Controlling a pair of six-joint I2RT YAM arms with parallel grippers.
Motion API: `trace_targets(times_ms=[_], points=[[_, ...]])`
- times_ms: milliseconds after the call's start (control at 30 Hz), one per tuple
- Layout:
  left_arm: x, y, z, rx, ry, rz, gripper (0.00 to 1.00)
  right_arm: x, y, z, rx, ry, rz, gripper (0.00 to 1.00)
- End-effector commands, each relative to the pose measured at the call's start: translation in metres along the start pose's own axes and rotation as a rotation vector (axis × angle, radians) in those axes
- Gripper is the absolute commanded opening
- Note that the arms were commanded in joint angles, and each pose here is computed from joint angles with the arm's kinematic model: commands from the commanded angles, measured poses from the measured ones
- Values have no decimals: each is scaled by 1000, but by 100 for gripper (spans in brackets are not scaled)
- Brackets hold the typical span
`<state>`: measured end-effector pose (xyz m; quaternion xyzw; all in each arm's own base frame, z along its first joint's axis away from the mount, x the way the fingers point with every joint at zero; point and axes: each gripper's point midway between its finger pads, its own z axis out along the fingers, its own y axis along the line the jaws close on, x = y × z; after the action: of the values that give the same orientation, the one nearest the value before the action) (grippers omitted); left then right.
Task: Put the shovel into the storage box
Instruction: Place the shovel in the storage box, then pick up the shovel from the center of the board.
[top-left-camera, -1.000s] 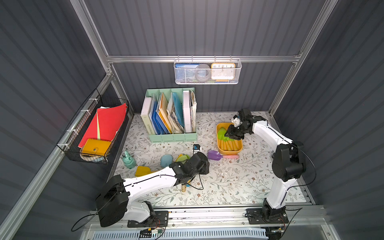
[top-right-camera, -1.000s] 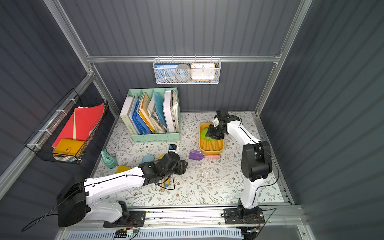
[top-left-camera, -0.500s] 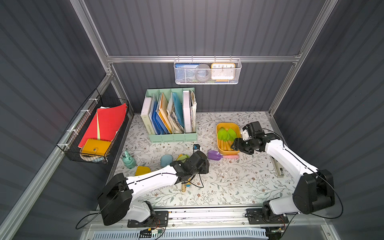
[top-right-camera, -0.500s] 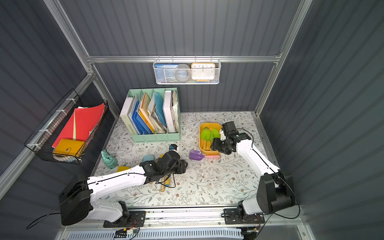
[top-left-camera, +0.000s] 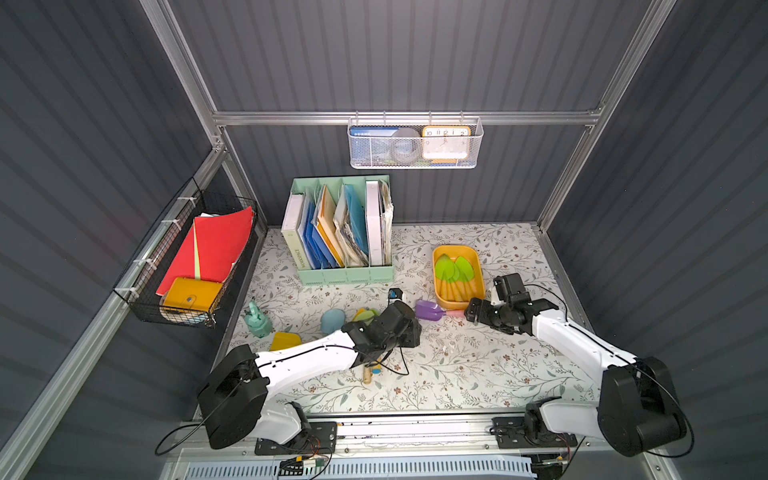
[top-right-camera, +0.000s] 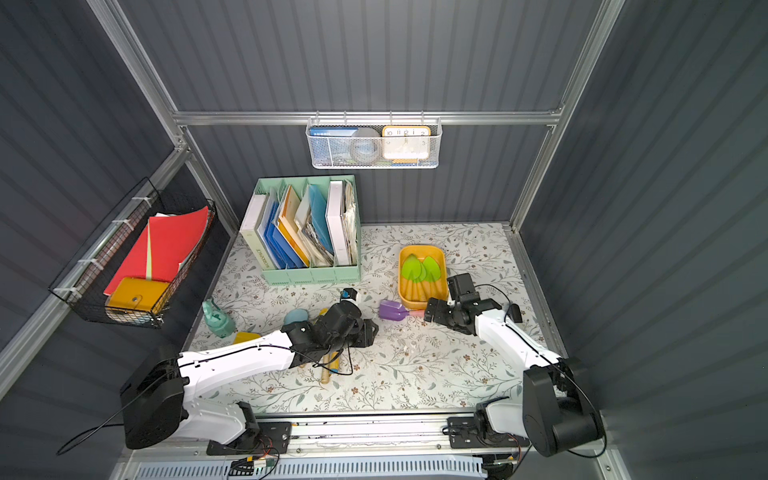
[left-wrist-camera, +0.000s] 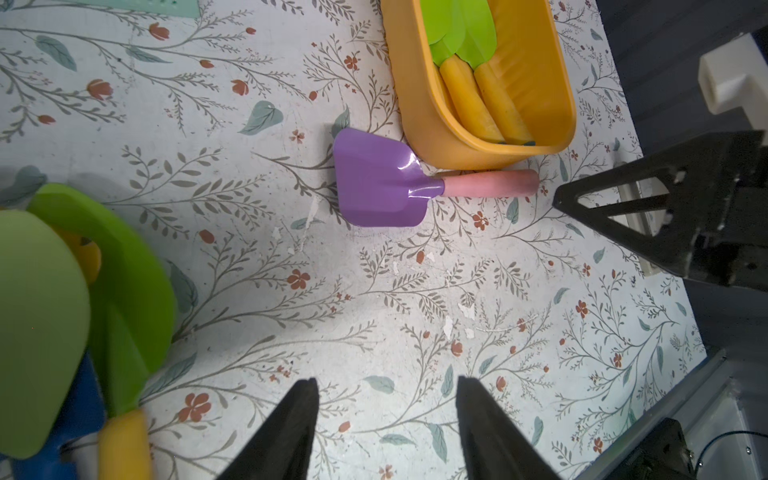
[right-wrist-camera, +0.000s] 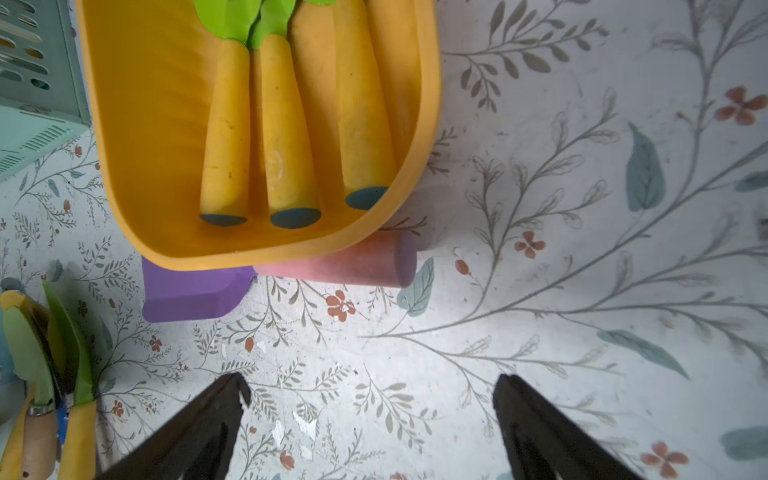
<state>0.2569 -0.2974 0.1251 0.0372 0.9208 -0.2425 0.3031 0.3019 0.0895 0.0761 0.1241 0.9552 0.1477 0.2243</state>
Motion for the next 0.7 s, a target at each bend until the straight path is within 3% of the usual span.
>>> trace_targets(times_ms=[0,200,667], points=[[-1,4,-1,-1,-4,-10,59,-20,6,5,-30,-101,-21,99],[3,7,0,-3,-2,-18,59,-29,7,19,-25,-110,-69,99],[8,16,2,-15,3,-36,59,-20,25,43,-95,5,-130,92]])
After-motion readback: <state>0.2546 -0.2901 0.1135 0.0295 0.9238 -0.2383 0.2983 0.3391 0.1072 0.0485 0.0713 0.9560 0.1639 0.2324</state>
